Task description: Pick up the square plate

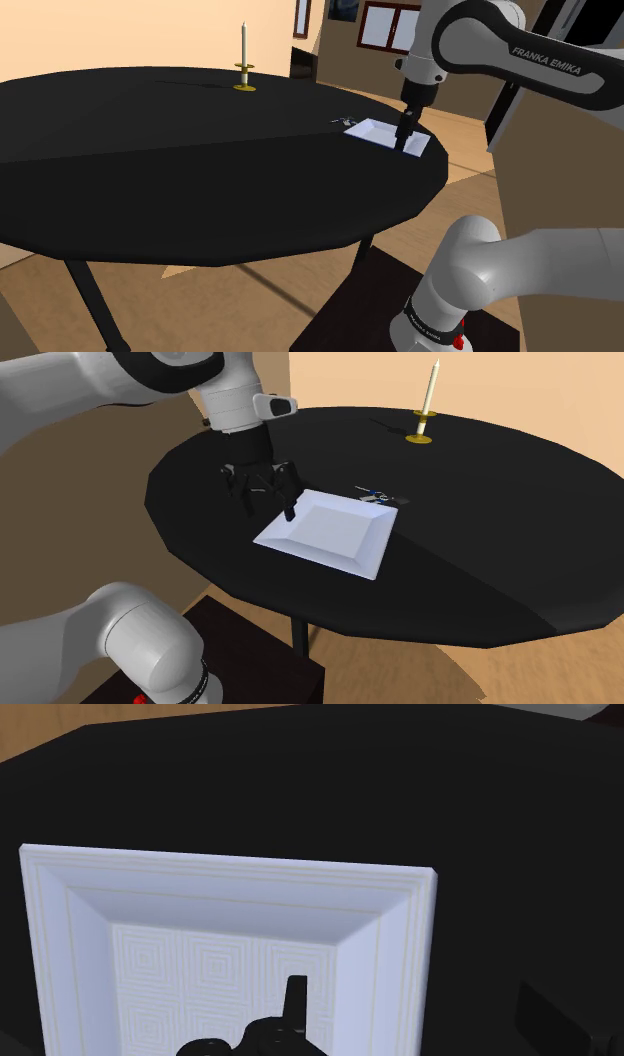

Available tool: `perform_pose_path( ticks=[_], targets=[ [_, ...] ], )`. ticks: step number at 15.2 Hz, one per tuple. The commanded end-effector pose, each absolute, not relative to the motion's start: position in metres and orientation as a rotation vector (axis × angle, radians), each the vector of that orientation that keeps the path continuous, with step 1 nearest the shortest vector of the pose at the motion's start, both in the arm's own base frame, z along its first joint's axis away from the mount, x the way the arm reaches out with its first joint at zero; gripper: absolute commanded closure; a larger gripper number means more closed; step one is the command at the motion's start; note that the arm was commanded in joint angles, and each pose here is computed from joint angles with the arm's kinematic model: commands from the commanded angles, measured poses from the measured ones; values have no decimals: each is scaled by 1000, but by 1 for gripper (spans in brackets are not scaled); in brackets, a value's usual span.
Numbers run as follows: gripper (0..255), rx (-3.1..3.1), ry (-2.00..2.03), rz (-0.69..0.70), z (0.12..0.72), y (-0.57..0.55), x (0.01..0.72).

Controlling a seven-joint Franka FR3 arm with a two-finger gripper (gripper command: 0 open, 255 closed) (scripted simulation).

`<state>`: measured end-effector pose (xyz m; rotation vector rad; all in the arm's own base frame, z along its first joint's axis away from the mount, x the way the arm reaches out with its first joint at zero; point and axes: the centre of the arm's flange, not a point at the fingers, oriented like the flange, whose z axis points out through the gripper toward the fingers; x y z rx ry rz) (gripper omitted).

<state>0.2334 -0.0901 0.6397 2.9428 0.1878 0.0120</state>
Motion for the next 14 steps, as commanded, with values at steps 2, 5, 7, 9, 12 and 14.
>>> perform_pose_path(
  ticks=[2,5,7,9,12,14],
  targets=[
    [0,2943,188,12,625,-90,233],
    [255,2943,188,12,625,-90,233],
    [255,2943,188,12,626,-90,233],
    [255,2943,188,12,626,-90,233],
    [255,2943,188,12,626,-91,233],
    [255,2943,188,12,630,-90,233]
  ],
)
